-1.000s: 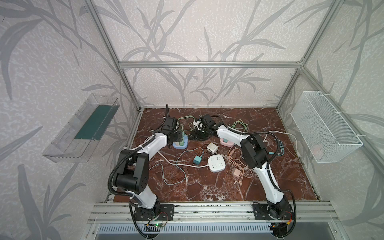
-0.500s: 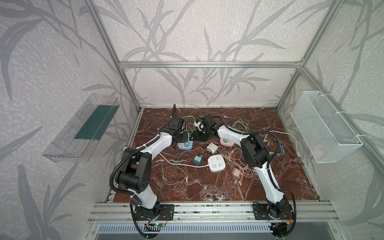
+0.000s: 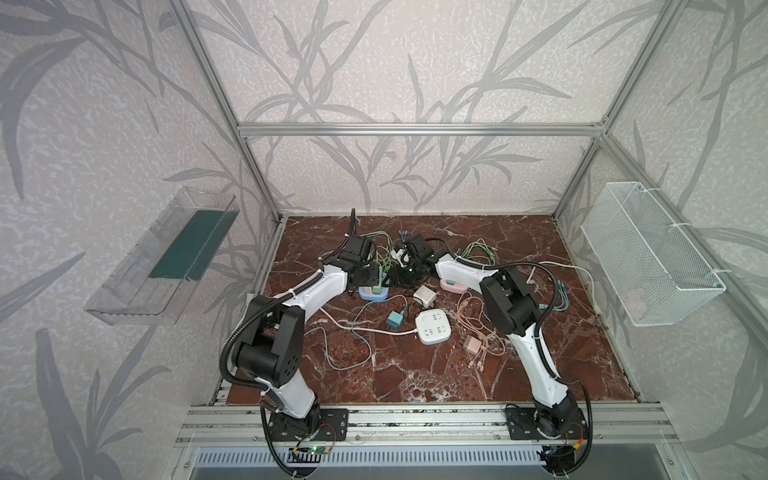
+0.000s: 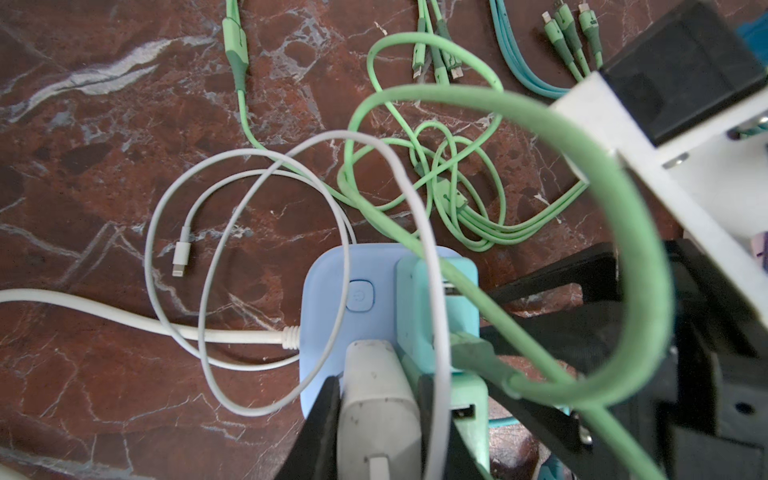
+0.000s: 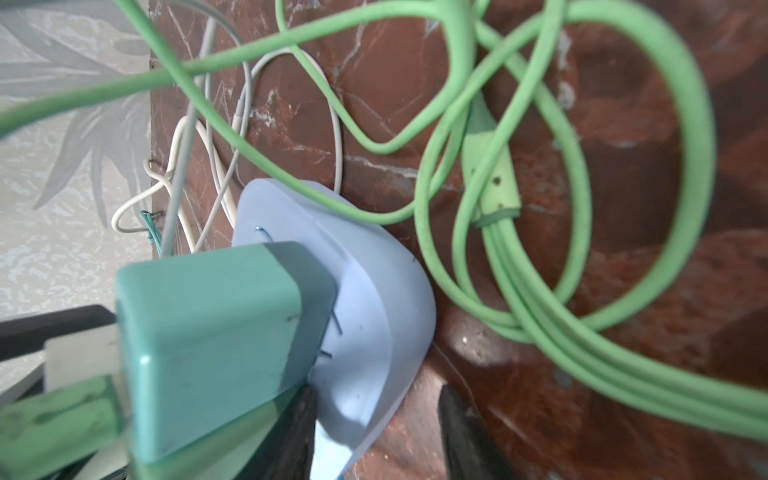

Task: Pull the plug off the socket
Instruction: 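Pull the white charger out with the left gripper while the right braces the strip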

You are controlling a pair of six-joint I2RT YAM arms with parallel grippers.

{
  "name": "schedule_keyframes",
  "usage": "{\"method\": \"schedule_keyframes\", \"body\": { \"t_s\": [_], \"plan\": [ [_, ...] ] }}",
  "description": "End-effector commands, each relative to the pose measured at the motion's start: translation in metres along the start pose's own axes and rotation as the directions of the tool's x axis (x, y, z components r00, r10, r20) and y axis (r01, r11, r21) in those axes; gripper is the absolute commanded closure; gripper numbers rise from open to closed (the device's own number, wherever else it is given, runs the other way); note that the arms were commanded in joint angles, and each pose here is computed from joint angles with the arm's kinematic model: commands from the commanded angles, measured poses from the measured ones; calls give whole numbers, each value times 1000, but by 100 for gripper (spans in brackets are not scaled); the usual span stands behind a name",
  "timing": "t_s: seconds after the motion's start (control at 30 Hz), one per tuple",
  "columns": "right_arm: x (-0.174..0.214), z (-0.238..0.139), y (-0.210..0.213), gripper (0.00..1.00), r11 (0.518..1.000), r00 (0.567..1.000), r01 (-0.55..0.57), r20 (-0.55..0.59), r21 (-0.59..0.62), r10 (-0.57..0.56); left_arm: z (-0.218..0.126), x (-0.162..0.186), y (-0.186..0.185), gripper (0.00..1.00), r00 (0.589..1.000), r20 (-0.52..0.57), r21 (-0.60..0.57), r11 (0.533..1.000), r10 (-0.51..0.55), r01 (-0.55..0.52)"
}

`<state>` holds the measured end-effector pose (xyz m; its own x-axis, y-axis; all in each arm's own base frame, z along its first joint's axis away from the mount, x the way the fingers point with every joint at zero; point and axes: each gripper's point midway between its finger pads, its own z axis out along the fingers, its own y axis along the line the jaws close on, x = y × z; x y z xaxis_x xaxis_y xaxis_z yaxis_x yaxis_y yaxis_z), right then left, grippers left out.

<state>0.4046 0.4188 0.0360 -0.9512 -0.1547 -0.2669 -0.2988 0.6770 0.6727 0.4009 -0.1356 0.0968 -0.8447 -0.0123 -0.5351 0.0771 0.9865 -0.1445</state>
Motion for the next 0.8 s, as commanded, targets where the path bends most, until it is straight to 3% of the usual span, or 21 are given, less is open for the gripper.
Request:
{"method": "schedule_keyframes", "body": {
  "t_s": [0.0,0.27,0.6,0.77],
  "plan": [
    [8,2,-9,52,999,1000,-29,-6,33,29,-7,-11,-23,79,999,39,83,996,-25,22],
    [26,-7,-50,57,970,998,-12,-50,242,25,-22,-25,-28,80,996,90,108,994,-20,10],
    [31,-13,-57,57,955,997,35,-82,295,-11,-26,-27,-34,82,995,96,107,994,4,-14],
    [33,-13,-46,55,969,993,82,-105,231,-59,-23,-28,-45,82,995,92,122,992,24,-35]
  ]
}}
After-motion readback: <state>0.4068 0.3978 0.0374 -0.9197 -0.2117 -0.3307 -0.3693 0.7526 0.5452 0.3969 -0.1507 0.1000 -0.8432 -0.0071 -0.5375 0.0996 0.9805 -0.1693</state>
